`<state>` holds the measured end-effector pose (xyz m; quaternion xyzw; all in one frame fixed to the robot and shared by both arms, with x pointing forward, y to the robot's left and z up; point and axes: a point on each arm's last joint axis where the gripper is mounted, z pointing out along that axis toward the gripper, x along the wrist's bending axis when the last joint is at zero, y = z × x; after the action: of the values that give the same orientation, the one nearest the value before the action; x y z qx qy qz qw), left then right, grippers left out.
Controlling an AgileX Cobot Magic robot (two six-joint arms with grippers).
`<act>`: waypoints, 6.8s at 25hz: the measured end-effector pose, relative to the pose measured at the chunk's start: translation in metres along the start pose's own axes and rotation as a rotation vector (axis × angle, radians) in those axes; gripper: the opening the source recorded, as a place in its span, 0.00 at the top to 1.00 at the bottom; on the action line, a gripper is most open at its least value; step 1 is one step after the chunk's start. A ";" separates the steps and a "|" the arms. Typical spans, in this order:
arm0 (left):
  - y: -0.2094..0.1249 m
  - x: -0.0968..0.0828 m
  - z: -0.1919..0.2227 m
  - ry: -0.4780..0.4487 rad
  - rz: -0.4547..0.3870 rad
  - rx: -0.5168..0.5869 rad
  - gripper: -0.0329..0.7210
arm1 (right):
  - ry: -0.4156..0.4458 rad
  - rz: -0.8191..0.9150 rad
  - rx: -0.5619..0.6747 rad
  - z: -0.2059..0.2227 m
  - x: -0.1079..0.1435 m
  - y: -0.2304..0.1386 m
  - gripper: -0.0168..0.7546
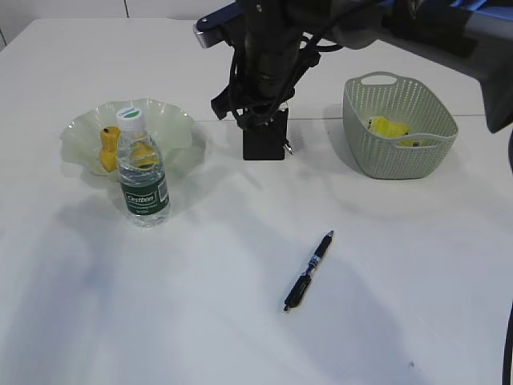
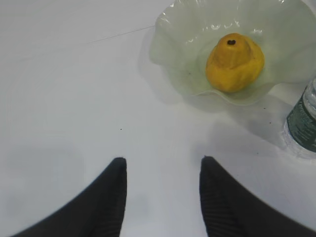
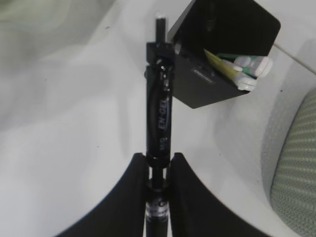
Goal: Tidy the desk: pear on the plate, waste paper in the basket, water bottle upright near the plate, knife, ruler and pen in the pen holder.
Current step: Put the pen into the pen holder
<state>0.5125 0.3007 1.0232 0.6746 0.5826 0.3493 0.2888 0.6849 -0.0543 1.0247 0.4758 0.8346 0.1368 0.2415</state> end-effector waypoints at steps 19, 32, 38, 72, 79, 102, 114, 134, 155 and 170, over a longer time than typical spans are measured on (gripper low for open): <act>0.000 0.000 0.000 0.000 0.004 0.000 0.51 | -0.007 0.062 -0.330 0.004 -0.035 0.027 0.88; 0.000 0.000 0.000 0.006 0.048 0.000 0.51 | -0.003 0.070 -0.503 0.001 -0.042 0.040 0.88; 0.000 0.001 0.000 0.008 0.069 -0.001 0.51 | -0.001 0.070 -0.546 0.017 -0.043 0.041 0.88; 0.000 0.001 0.000 0.009 0.081 -0.001 0.51 | -0.011 0.183 -0.767 0.055 -0.090 0.041 0.88; 0.000 0.001 0.000 0.009 0.081 -0.001 0.51 | -0.001 0.182 -0.738 0.076 -0.084 0.034 0.88; 0.000 0.001 0.000 0.009 0.081 -0.001 0.51 | 0.031 0.167 -0.774 0.109 -0.070 0.016 0.88; 0.000 0.001 0.001 0.009 0.081 0.001 0.51 | 0.029 0.121 -0.804 0.117 -0.066 0.009 0.88; 0.000 0.000 0.004 0.003 0.074 -0.009 0.51 | 0.022 0.122 -0.789 0.119 -0.070 0.007 0.88; 0.002 0.000 0.004 -0.001 0.060 -0.031 0.51 | 0.021 0.122 -0.773 0.120 -0.069 0.006 0.82; 0.002 -0.001 0.004 -0.002 0.060 -0.036 0.51 | 0.023 0.128 -0.773 0.120 -0.070 0.006 0.75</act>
<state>0.5172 0.2998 1.0226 0.6868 0.5556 0.3675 0.2908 0.7835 -0.1111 0.9451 0.3992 0.6927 0.4613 0.3847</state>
